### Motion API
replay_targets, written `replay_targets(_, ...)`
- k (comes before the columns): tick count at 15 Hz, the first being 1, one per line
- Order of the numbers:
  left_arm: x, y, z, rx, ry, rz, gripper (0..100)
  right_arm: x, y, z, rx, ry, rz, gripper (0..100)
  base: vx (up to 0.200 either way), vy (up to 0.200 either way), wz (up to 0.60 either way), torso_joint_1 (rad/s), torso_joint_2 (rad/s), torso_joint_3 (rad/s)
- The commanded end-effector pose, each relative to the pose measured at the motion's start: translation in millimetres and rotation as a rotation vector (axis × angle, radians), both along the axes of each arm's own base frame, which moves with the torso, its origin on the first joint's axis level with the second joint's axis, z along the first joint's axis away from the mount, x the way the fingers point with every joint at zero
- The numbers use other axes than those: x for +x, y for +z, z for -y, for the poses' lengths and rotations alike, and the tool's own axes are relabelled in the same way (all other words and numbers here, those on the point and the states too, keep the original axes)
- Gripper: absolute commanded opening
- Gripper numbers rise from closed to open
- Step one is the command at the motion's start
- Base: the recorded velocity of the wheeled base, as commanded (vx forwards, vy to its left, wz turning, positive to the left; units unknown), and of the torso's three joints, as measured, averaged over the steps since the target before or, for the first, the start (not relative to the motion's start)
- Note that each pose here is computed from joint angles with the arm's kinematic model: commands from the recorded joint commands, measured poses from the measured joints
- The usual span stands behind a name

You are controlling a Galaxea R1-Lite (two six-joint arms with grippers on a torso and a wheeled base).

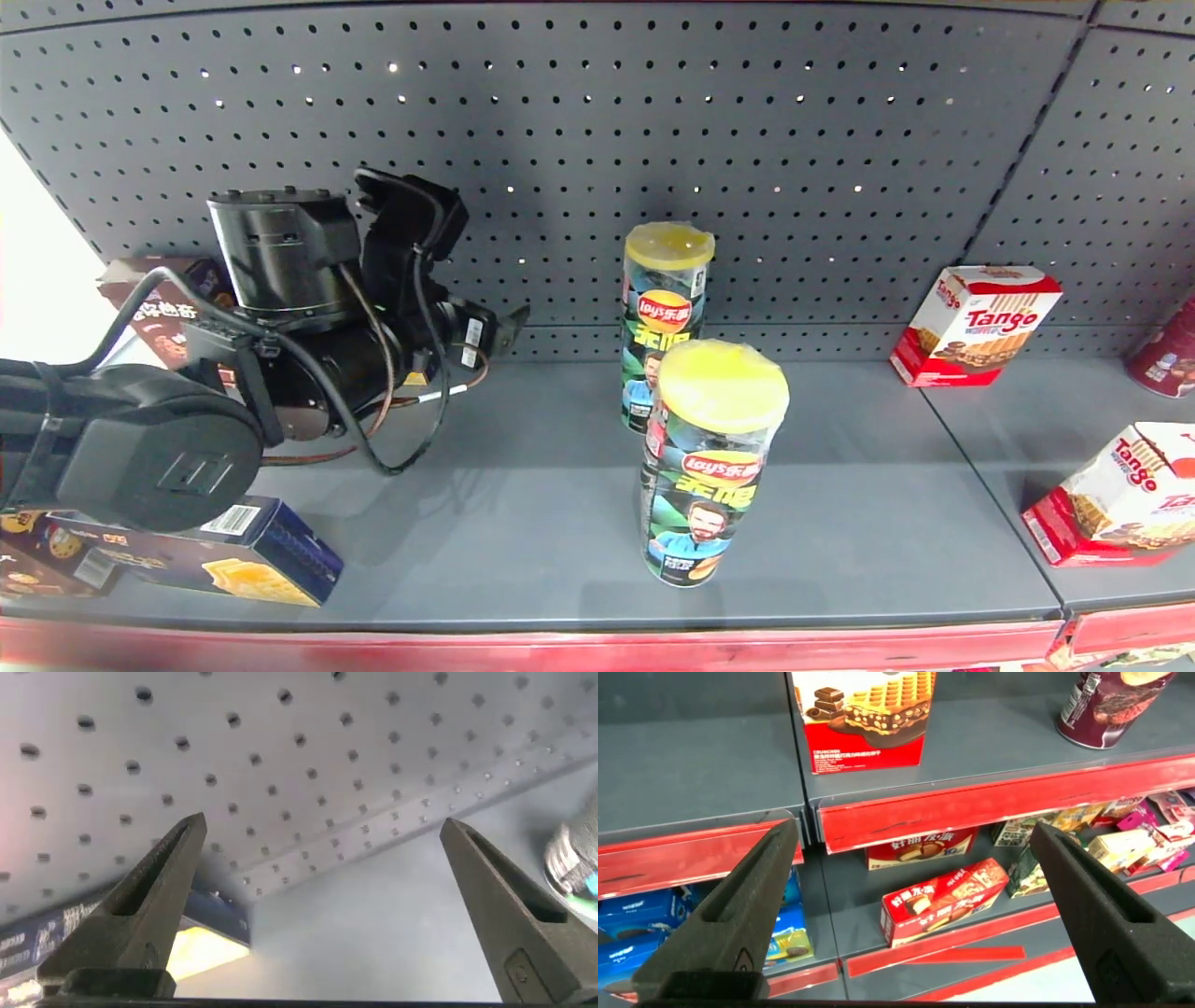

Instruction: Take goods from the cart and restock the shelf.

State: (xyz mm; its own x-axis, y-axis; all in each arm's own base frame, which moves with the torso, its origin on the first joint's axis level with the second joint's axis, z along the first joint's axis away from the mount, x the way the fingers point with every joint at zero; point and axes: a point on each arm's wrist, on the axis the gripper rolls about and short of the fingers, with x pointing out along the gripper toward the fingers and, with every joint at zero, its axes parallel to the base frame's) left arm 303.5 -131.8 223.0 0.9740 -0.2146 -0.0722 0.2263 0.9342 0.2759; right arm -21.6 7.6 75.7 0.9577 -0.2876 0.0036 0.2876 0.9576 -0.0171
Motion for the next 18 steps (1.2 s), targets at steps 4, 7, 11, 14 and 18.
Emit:
replay_targets(4, -12.5, -1.8, 4.0, -0.020, -0.027, 0.051, 100, 0.1, -0.1, 0.1, 0.004, -0.004, -0.001, 100, 0.000, 0.000, 0.00, 0.000, 0.00, 0.000)
replay_targets(7, -15.6, -6.2, 5.3, -0.022, -0.037, 0.046, 100, 0.0, 1.6, -0.3, -0.014, 0.014, 0.008, 100, 0.000, 0.000, 0.00, 0.000, 0.00, 0.000)
replay_targets(11, -26.5, -4.5, 1.0, -0.025, -0.045, 0.056, 100, 24.4, 132.2, 5.1, 0.046, 0.176, 0.042, 100, 0.000, 0.000, 0.00, 0.000, 0.00, 0.000)
replay_targets(14, -26.1, -4.4, -1.9, -0.026, -0.036, 0.056, 100, 74.9, 170.8, 7.9, -0.059, 0.461, -0.068, 100, 0.000, 0.000, 0.00, 0.000, 0.00, 0.000)
replay_targets(18, -25.8, -4.6, -2.8, -0.030, -0.031, 0.055, 100, 138.7, 172.0, -22.0, -0.108, 0.800, -0.237, 100, 0.000, 0.000, 0.00, 0.000, 0.00, 0.000)
